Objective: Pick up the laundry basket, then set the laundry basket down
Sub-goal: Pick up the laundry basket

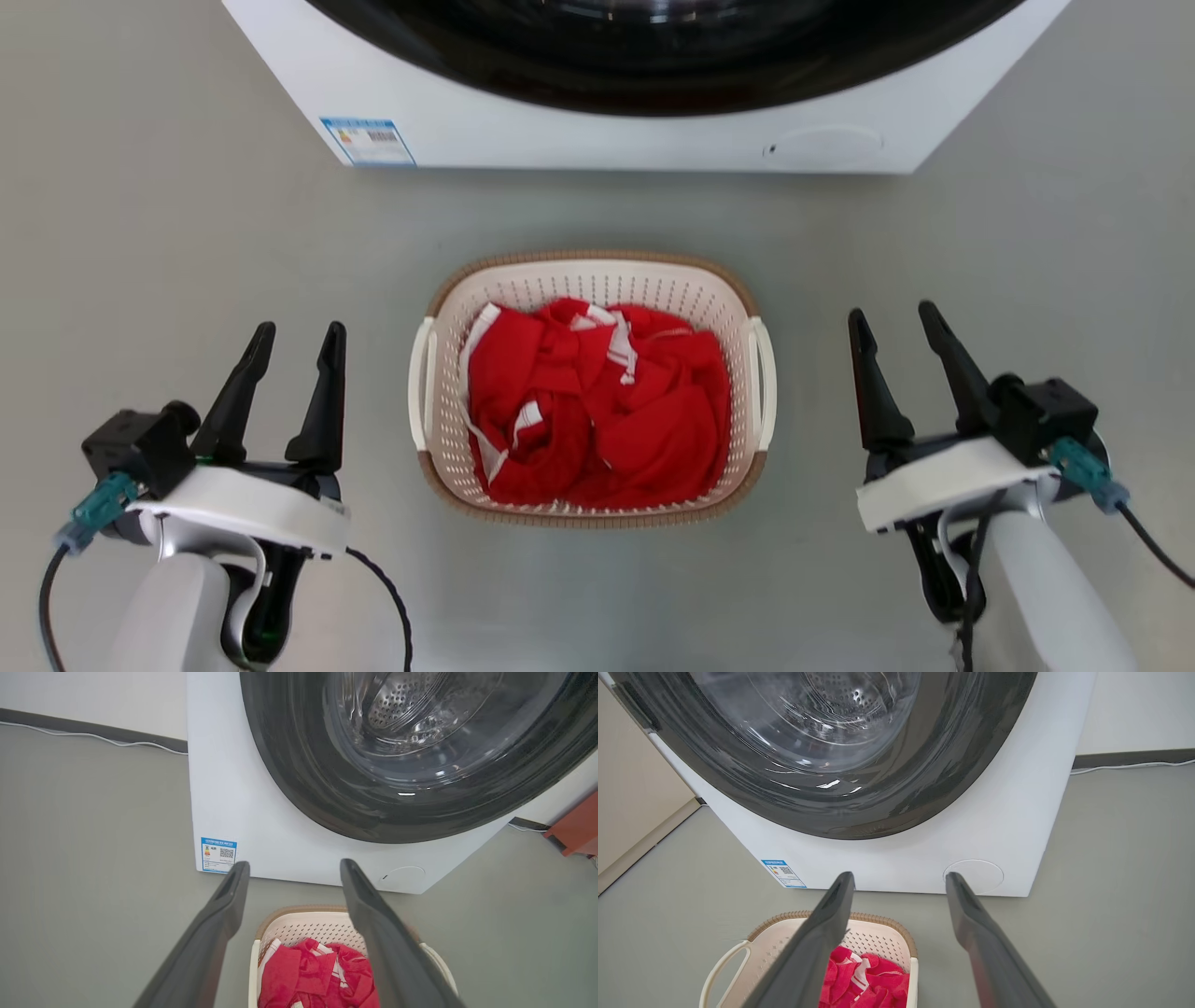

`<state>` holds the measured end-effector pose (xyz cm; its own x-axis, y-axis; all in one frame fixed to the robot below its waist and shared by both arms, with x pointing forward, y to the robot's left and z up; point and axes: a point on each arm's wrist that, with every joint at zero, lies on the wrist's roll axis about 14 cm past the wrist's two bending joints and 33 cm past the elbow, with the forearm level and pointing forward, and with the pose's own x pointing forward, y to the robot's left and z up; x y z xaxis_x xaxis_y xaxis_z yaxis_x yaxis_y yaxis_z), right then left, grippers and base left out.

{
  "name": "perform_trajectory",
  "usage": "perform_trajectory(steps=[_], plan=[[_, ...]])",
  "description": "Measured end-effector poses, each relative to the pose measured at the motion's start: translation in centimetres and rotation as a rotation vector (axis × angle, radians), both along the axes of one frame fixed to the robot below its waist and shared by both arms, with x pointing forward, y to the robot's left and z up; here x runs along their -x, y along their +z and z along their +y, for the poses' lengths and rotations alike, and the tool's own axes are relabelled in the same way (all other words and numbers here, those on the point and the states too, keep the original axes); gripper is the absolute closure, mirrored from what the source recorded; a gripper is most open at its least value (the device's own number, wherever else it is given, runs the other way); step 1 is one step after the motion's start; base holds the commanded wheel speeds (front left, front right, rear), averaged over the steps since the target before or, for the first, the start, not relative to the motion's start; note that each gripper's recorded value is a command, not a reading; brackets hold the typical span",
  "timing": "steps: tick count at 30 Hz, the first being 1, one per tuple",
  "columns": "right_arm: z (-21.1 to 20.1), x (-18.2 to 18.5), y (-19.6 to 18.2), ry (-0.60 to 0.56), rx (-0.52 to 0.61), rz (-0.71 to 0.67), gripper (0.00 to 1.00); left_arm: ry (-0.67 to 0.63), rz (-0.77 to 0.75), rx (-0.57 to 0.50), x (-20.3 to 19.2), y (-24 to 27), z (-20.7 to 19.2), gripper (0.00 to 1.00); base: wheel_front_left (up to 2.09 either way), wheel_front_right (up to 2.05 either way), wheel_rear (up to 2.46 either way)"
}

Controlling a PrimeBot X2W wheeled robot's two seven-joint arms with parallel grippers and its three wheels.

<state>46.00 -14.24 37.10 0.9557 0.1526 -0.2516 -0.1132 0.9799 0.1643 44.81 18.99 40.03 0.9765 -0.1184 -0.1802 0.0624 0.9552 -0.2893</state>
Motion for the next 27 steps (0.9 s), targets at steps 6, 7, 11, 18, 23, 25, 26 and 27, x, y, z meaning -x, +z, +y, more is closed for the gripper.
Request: perform_trajectory(steps=[6,7,11,18,23,25,26,27], plan=[[0.5,-1.3,-2.4,0.018,0.002,0.050,0.00,-0.016,0.102,0.018,-1.0,-3.9,-0.4,0.00,0.00,0.00,0.00],[0.5,-1.5,-2.9,0.019,0.003,0.062,0.00,-0.017,0.115,0.018,-1.2,-4.4,-0.4,0.00,0.00,0.00,0.00],[0.6,-1.8,-5.0,0.024,0.006,0.114,0.00,-0.039,0.170,-0.005,-2.0,-6.6,-0.5,0.00,0.00,0.00,0.00],[1.4,-2.4,-8.4,0.046,0.003,0.206,0.00,-0.039,0.264,-0.005,-3.1,-10.1,-0.7,0.00,0.00,0.00,0.00],[2.0,-2.6,-10.5,0.062,-0.004,0.262,0.00,-0.073,0.349,-0.002,-2.9,-12.9,-1.9,0.00,0.00,0.00,0.00],[2.1,-2.6,-11.3,0.063,-0.009,0.285,0.00,-0.085,0.375,-0.002,-2.8,-13.7,-2.2,0.00,0.00,0.00,0.00],[2.1,-2.5,-11.6,0.064,-0.011,0.297,0.00,-0.089,0.383,-0.001,-2.9,-14.0,-2.3,0.00,0.00,0.00,0.00],[2.2,-2.3,-12.0,0.068,-0.008,0.309,0.00,-0.093,0.392,-0.003,-3.0,-14.3,-2.4,0.00,0.00,0.00,0.00]])
